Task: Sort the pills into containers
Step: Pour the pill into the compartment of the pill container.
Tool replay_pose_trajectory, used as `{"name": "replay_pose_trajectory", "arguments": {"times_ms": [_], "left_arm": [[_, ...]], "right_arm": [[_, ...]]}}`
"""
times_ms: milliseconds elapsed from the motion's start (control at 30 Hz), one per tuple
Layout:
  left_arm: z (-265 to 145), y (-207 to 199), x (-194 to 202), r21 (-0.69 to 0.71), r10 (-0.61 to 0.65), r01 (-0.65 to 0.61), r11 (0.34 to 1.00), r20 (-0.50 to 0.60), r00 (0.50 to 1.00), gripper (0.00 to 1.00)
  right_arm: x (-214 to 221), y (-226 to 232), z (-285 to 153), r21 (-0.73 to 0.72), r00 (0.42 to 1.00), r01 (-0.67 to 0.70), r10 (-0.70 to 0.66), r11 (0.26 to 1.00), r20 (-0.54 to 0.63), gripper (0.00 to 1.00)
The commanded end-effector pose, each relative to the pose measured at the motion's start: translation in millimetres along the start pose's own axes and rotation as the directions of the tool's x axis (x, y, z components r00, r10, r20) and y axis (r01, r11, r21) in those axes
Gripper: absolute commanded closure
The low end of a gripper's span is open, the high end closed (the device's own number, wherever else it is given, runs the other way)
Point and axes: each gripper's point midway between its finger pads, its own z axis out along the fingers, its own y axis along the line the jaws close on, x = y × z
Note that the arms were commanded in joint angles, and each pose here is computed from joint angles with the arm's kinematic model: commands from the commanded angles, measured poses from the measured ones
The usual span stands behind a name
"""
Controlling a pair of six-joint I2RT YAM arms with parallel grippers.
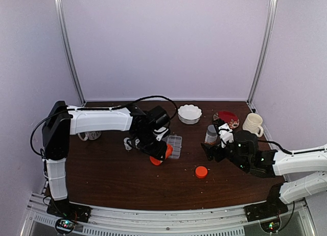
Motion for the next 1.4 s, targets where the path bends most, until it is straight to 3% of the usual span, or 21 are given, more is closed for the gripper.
{"name": "replay_pose_trajectory", "arguments": {"times_ms": [0, 200, 367, 500, 667, 800, 933, 1033, 1200, 1267, 1367], "left_arm": [[-19.5, -12.9, -14.5, 0.044, 0.001, -0.003, 0.999, 0.064, 0.998, 1.0], [-21.8, -9.4, -15.9, 0.024, 0.006, -0.007, 1.0, 0.055, 0.998, 1.0], [-25.9, -9.8, -20.3, 0.027, 0.011, -0.014, 1.0, 0.112, 0.994, 1.0], [-15.4, -7.8, -13.1, 0.027, 0.001, -0.002, 1.0, 0.039, 0.999, 1.0], [-26.0, -13.7, -21.2, 0.033, 0.023, -0.026, 0.999, 0.106, 0.994, 1.0], [-19.3, -9.7, -17.2, 0.035, 0.006, -0.007, 0.999, 0.034, 0.999, 1.0], [-23.7, -15.2, -22.5, 0.061, 0.007, -0.013, 0.998, 0.094, 0.996, 1.0], [-20.9, -6.1, -19.5, 0.037, -0.03, 0.029, 0.999, 0.033, 0.999, 1.0], [-26.6, -10.3, -23.6, 0.04, -0.005, 0.002, 0.999, 0.07, 0.998, 1.0], [-21.1, -1.4, -13.4, 0.017, -0.035, 0.036, 0.999, -0.014, 0.999, 1.0], [-24.8, -13.3, -14.3, 0.049, -0.007, 0.008, 0.999, -0.009, 1.0, 1.0]], "right_arm": [[-4.5, -3.6, 1.1, 0.019, 1.0, 0.002, -0.002, 1.0, 0.011, 0.08], [-4.1, -3.9, 1.4, 0.021, 1.0, 0.004, -0.004, 1.0, 0.01, 0.08], [-4.9, -4.2, 0.9, 0.022, 1.0, 0.004, -0.004, 1.0, 0.012, 0.08], [-4.2, -3.9, 1.4, 0.021, 1.0, 0.005, -0.006, 1.0, 0.009, 0.08], [-4.5, -4.2, 0.9, 0.022, 1.0, 0.004, -0.004, 1.0, 0.01, 0.08], [-3.7, -4.1, 1.4, 0.022, 1.0, 0.008, -0.008, 1.0, 0.006, 0.08], [-4.4, -4.8, 0.6, 0.025, 1.0, 0.006, -0.007, 1.0, 0.009, 0.08], [-3.3, -4.6, 1.3, 0.025, 1.0, 0.008, -0.008, 1.0, 0.005, 0.08], [-4.4, -4.6, 1.2, 0.026, 1.0, 0.009, -0.009, 1.0, 0.006, 0.08], [-4.8, -4.9, 1.4, 0.028, 1.0, 0.01, -0.01, 1.0, 0.007, 0.08], [-3.7, -5.2, 1.1, 0.029, 1.0, 0.01, -0.01, 1.0, 0.003, 0.08]]}}
